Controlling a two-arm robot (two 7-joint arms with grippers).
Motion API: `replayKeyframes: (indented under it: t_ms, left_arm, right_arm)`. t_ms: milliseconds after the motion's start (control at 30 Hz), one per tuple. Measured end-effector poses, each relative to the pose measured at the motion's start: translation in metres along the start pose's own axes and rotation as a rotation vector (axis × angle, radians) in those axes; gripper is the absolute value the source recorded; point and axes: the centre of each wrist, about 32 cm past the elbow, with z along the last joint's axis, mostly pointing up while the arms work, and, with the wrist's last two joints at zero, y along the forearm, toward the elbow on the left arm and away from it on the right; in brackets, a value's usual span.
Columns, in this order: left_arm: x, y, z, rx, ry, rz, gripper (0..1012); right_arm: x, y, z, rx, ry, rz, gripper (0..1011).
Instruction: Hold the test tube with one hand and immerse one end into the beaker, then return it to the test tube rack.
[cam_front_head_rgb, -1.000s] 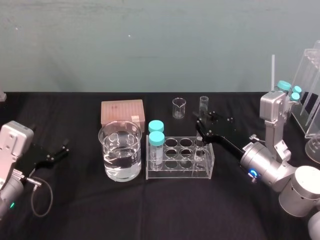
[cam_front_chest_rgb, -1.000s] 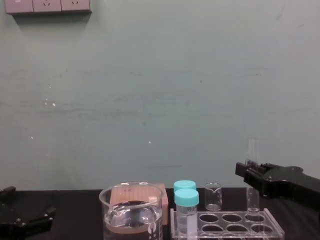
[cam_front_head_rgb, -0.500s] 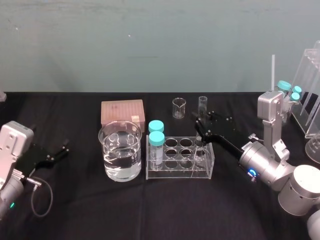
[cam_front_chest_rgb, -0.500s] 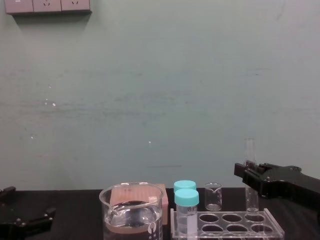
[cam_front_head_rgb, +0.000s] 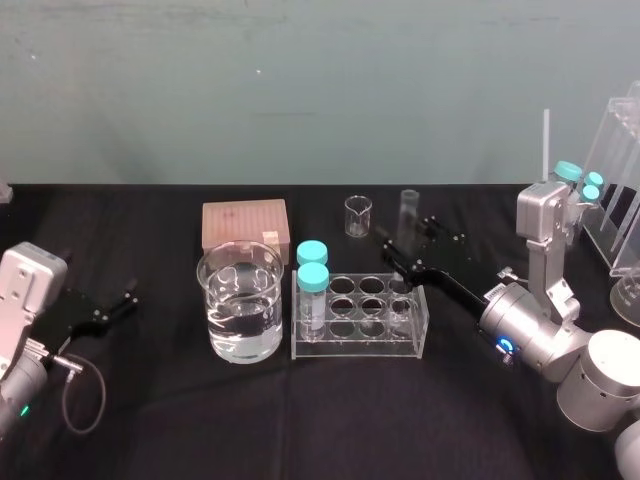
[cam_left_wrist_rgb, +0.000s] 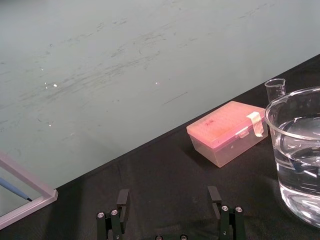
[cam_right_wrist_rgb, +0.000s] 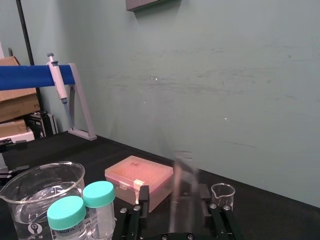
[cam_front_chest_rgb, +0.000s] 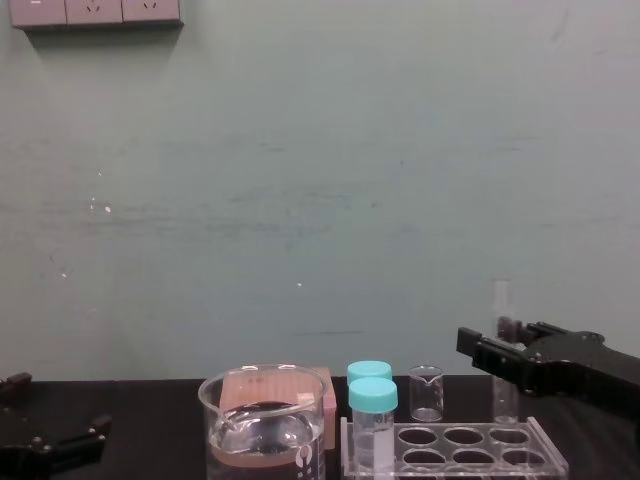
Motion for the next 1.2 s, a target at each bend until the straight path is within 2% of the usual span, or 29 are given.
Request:
replayKeyframes:
  t_ms: [33, 200, 300, 367, 400, 467, 600, 667, 767, 833, 900, 1000, 1200]
  left_arm:
    - [0.0, 0.0, 0.0, 0.0, 0.0, 0.0, 1000]
    - [0.0, 0.0, 0.0, 0.0, 0.0, 0.0, 1000]
    - [0.0, 0.0, 0.0, 0.0, 0.0, 0.0, 1000]
    - [0.0, 0.0, 0.0, 0.0, 0.0, 0.0, 1000]
    - [0.0, 0.0, 0.0, 0.0, 0.0, 0.0, 1000]
    - [0.0, 0.0, 0.0, 0.0, 0.0, 0.0, 1000]
    - [0.0, 0.0, 0.0, 0.0, 0.0, 0.0, 1000]
    - [0.0, 0.0, 0.0, 0.0, 0.0, 0.0, 1000]
    - [0.0, 0.0, 0.0, 0.0, 0.0, 0.0, 1000]
    - [0.0, 0.0, 0.0, 0.0, 0.0, 0.0, 1000]
    - [0.0, 0.0, 0.0, 0.0, 0.0, 0.0, 1000]
    - [0.0, 0.0, 0.0, 0.0, 0.0, 0.0, 1000]
    - [0.0, 0.0, 0.0, 0.0, 0.0, 0.0, 1000]
  right_arm:
    - [0.0, 0.0, 0.0, 0.0, 0.0, 0.0, 627]
    - [0.0, 0.0, 0.001, 0.004, 0.002, 0.0, 783]
    - [0.0004, -0.002, 0.007, 0.043, -0.001, -0.006, 873]
    - [0.0003, -0.004, 0.01, 0.063, -0.005, -0.011, 899]
    - [0.0005, -0.006, 0.014, 0.083, -0.01, -0.024, 954]
    - [0.0009, -0.01, 0.021, 0.112, -0.022, -0.046, 997]
    - [0.0007, -0.023, 0.034, 0.165, -0.041, -0.091, 1000]
    - [0.0005, -0.026, 0.036, 0.175, -0.045, -0.102, 1000]
    - [0.0011, -0.044, 0.043, 0.203, -0.061, -0.182, 1000]
    - [0.0028, -0.054, 0.04, 0.183, -0.071, -0.242, 1000]
    - [0.0032, -0.059, 0.037, 0.16, -0.073, -0.271, 1000]
    - [0.0039, -0.067, 0.021, 0.082, -0.063, -0.334, 1000]
    - [0.0026, -0.068, -0.005, -0.037, -0.034, -0.368, 1000]
